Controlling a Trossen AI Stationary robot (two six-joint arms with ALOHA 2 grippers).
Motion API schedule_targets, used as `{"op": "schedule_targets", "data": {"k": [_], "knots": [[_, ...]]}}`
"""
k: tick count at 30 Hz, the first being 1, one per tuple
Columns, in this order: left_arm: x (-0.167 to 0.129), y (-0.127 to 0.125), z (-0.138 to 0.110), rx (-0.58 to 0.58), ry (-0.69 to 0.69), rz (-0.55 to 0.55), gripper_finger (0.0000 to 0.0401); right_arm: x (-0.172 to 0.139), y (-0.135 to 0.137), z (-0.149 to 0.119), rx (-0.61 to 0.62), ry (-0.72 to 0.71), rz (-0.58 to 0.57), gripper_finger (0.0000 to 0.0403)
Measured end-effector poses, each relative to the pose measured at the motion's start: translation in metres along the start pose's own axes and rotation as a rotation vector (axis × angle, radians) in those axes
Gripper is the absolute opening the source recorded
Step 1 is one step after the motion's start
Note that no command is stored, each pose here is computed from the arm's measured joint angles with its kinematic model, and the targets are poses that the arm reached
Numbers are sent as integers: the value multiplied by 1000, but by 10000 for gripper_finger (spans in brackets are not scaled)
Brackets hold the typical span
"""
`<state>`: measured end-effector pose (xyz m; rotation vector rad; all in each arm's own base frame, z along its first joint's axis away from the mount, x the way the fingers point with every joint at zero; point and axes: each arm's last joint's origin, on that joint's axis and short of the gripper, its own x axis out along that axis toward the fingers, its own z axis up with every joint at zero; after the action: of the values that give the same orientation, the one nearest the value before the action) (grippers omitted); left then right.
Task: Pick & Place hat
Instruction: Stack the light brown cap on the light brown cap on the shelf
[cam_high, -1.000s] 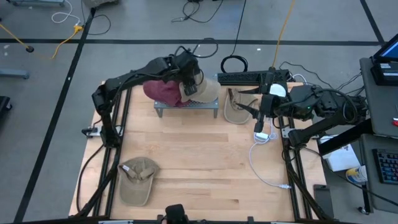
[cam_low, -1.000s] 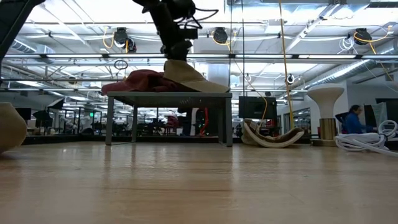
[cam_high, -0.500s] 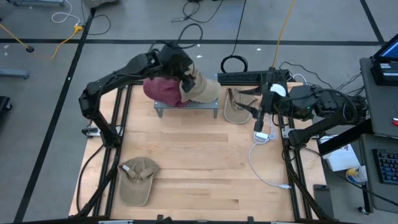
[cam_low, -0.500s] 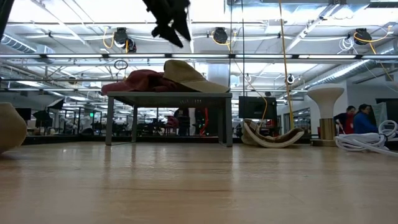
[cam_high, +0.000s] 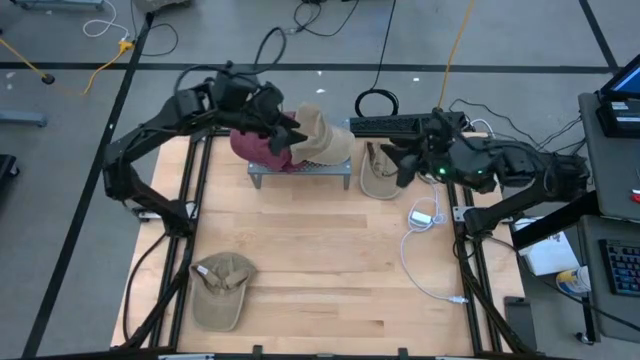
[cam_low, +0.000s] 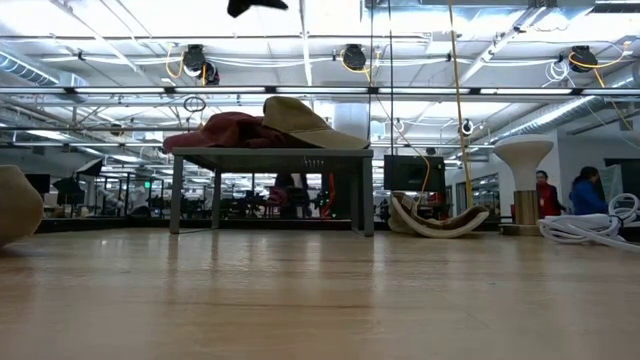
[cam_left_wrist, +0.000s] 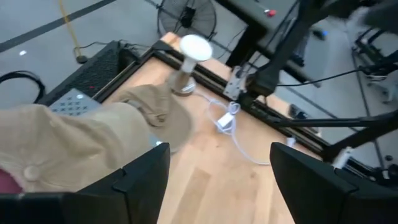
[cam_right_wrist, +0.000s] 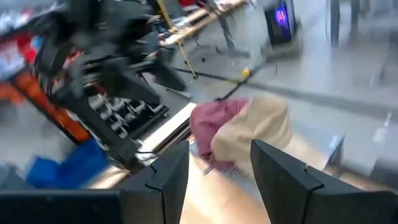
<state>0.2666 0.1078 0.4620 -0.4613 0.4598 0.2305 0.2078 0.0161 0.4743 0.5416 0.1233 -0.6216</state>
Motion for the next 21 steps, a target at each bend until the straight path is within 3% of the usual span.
{"op": "schedule_targets", "data": {"k": [8, 21], "knots": [[-27, -17, -3, -21, -37, -59, 257, 20, -3, -28, 302, 119, -177, 167], [-43, -35, -10, -44, -34, -132, 253, 66, -6, -87, 384, 146, -600, 167]]}}
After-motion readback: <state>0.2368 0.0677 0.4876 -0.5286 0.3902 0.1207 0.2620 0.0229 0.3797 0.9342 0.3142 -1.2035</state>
